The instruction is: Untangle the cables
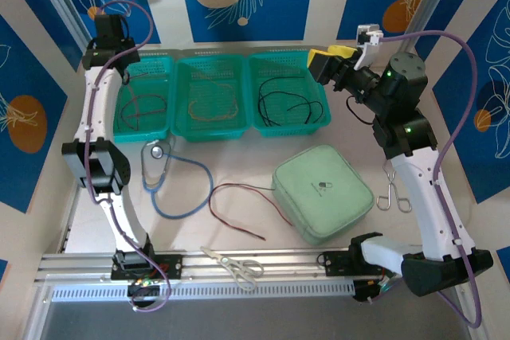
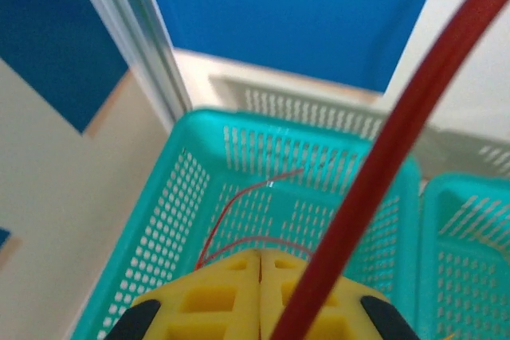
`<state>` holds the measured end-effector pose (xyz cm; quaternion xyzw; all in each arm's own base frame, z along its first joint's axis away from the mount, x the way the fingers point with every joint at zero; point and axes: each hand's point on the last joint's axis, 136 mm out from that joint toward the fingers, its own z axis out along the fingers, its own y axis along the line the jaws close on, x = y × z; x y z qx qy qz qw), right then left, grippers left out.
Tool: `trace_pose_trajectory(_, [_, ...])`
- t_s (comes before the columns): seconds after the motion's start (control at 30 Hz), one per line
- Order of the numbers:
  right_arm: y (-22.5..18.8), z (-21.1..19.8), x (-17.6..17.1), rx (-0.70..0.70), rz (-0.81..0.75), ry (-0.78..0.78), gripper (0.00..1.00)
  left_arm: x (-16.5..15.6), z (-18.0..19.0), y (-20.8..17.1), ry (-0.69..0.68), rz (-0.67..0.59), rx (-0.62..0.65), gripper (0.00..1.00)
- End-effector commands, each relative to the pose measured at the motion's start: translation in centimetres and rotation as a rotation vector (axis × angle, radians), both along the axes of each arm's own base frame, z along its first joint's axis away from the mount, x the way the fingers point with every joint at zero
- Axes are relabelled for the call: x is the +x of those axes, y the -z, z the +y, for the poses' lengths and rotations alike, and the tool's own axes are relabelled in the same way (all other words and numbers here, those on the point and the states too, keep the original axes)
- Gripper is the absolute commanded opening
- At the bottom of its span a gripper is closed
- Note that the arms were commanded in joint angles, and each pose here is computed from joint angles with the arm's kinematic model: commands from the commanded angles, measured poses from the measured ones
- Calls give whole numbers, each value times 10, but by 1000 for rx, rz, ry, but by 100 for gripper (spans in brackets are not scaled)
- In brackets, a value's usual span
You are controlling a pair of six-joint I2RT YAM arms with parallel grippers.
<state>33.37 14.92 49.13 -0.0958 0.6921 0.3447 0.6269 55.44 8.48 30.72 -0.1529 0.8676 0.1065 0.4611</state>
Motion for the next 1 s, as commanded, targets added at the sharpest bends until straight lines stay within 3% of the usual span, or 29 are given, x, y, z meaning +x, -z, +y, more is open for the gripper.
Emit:
trace_pose_trajectory(0.0, [0, -2, -8, 4, 4, -5, 70, -2, 19, 23, -91, 16, -16, 0])
trace_pose_trajectory(0.13, [3, -2, -7, 1, 8, -7, 70, -11, 19, 61, -95, 73, -51, 0])
trace_pose_trajectory(0.3, [2, -1, -6, 3, 7, -13, 70, -29, 24, 117, -119, 193, -191, 0])
trace_pose_trajectory(0.5, [2, 2, -6, 14, 11, -26, 70, -50, 17, 153, -128, 243, -267, 0])
trace_pose_trajectory(0.67, [8, 2, -4, 10, 27, -22, 70, -58, 11, 197, -124, 358, -313, 0])
trace_pose_trajectory(0.97, [13, 0, -7, 12, 37, -14, 70, -44, 4, 222, -89, 441, -376, 0])
